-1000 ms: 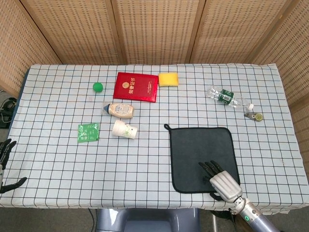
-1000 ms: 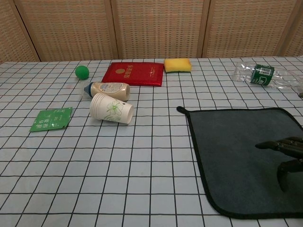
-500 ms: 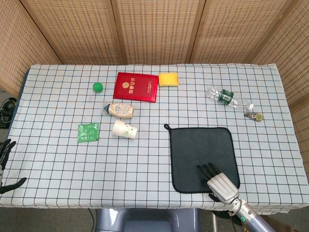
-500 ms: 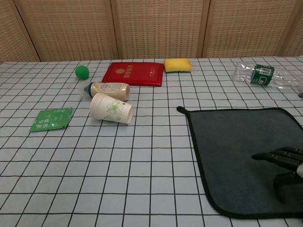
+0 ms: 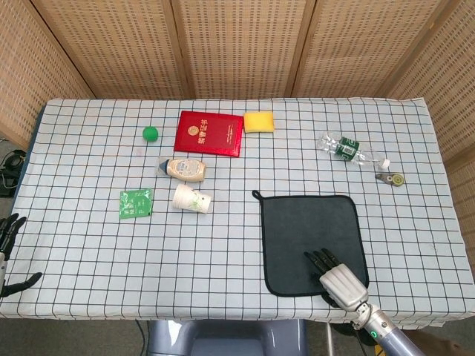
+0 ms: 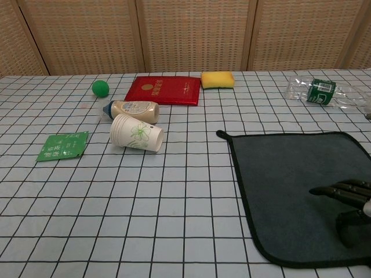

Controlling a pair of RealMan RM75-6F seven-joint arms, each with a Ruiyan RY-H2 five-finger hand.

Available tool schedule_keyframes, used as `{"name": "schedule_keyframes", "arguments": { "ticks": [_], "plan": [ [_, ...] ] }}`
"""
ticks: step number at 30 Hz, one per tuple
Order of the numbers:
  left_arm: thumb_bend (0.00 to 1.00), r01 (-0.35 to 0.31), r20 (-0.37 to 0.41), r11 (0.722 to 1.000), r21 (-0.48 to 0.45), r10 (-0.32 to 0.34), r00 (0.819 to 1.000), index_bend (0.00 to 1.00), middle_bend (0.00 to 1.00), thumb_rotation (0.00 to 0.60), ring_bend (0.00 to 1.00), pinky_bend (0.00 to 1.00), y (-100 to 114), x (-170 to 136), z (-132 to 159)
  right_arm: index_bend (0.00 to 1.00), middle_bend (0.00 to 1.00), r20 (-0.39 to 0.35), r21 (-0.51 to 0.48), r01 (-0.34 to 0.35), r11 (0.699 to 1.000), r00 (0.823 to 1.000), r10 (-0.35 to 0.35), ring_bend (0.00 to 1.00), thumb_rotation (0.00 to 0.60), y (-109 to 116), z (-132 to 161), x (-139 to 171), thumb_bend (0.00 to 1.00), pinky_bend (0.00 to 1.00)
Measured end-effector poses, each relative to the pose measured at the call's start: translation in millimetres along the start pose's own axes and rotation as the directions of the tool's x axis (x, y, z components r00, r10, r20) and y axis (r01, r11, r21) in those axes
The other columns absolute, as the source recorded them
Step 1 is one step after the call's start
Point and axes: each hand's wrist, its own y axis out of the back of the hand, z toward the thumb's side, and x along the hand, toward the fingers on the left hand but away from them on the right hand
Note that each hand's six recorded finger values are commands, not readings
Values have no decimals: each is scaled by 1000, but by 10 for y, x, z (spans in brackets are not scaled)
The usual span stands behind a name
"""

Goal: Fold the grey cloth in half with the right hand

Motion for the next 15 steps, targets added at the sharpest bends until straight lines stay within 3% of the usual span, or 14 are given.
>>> {"name": "schedule_keyframes", "arguments": {
  "ticks": [15],
  "plan": [
    [0,-1,1,1000,-1,1,1000,0,0,600,0,0,2,-1,1,591,0,3,-47,38,998,999,-38,0,600,72,-3,-40,625,0]
  ]
}}
